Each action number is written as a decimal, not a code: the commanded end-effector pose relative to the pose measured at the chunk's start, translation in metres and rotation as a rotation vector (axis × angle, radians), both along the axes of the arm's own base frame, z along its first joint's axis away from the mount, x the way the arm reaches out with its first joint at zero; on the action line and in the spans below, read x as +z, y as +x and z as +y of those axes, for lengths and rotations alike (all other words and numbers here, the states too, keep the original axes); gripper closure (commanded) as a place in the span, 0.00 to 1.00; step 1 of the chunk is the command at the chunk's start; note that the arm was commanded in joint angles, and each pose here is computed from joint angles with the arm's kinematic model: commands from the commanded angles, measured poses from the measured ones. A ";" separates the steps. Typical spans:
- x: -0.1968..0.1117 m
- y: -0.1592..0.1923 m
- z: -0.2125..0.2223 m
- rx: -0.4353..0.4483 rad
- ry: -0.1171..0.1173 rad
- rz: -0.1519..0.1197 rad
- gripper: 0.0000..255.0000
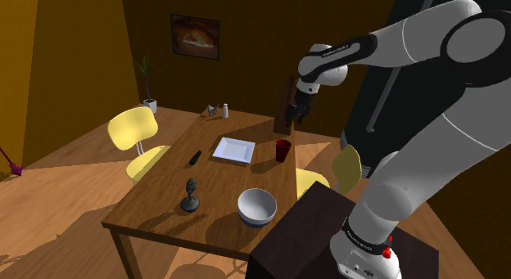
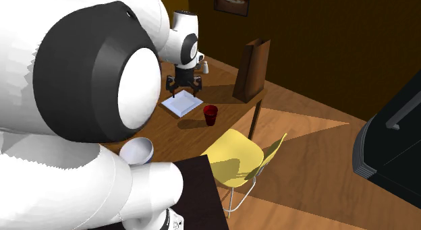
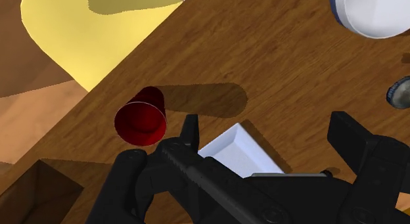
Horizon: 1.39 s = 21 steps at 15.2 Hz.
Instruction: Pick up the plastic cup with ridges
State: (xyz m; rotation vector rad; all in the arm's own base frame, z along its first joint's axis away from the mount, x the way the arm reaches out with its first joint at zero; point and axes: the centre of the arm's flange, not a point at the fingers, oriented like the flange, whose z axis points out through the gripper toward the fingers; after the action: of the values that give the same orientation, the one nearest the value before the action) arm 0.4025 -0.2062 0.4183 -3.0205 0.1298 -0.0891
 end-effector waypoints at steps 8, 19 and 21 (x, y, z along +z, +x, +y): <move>-0.081 0.039 -0.083 0.013 0.028 -0.004 0.00; -0.181 0.090 -0.181 0.026 0.064 -0.008 0.00; -0.200 0.100 -0.199 0.029 0.071 -0.009 0.00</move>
State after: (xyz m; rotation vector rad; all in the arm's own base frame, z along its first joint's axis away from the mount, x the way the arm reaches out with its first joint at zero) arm 0.4968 -0.3968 0.2294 -2.9550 0.0898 -0.0920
